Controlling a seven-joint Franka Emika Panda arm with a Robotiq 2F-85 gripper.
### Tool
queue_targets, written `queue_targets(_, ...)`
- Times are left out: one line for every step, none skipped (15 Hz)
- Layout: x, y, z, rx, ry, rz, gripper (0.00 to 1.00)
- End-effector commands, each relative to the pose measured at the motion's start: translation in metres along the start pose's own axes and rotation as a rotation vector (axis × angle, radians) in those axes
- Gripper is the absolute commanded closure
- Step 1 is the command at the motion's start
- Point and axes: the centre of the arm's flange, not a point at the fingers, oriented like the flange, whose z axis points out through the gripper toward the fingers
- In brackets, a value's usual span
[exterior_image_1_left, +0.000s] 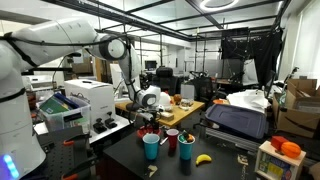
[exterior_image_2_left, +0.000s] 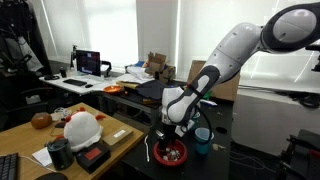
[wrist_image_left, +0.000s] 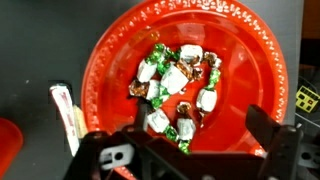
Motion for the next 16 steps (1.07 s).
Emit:
queue_targets(0.001, 0.011, 0.007, 0.009, -0.039, 0.074, 0.0)
queue_targets(0.0, 0.011, 0.009, 0.016, -0.046, 0.088, 0.0)
queue_targets(-0.001, 0.012, 0.01, 0.032, -0.049, 0.098, 0.0)
queue_targets(-0.002, 0.011, 0.012, 0.049, -0.052, 0.099, 0.0)
queue_targets(-0.002, 0.009, 0.013, 0.062, -0.06, 0.099, 0.0)
queue_targets(-0.002, 0.006, 0.015, 0.073, -0.07, 0.096, 0.0)
queue_targets(-0.003, 0.003, 0.016, 0.075, -0.076, 0.098, 0.0)
queue_targets(-0.003, 0.001, 0.019, 0.062, -0.082, 0.102, 0.0)
queue_targets(-0.004, 0.001, 0.021, 0.053, -0.089, 0.101, 0.0)
queue_targets(-0.004, 0.001, 0.022, 0.029, -0.092, 0.104, 0.0)
queue_targets(-0.004, 0.003, 0.023, 0.019, -0.097, 0.106, 0.0)
queue_targets(-0.005, 0.005, 0.024, -0.011, -0.096, 0.119, 0.0)
queue_targets(-0.006, 0.008, 0.024, -0.026, -0.098, 0.124, 0.0)
queue_targets(-0.006, 0.01, 0.025, -0.053, -0.095, 0.134, 0.0)
queue_targets(-0.008, 0.012, 0.024, -0.071, -0.095, 0.137, 0.0)
queue_targets(-0.008, 0.012, 0.024, -0.088, -0.094, 0.139, 0.0)
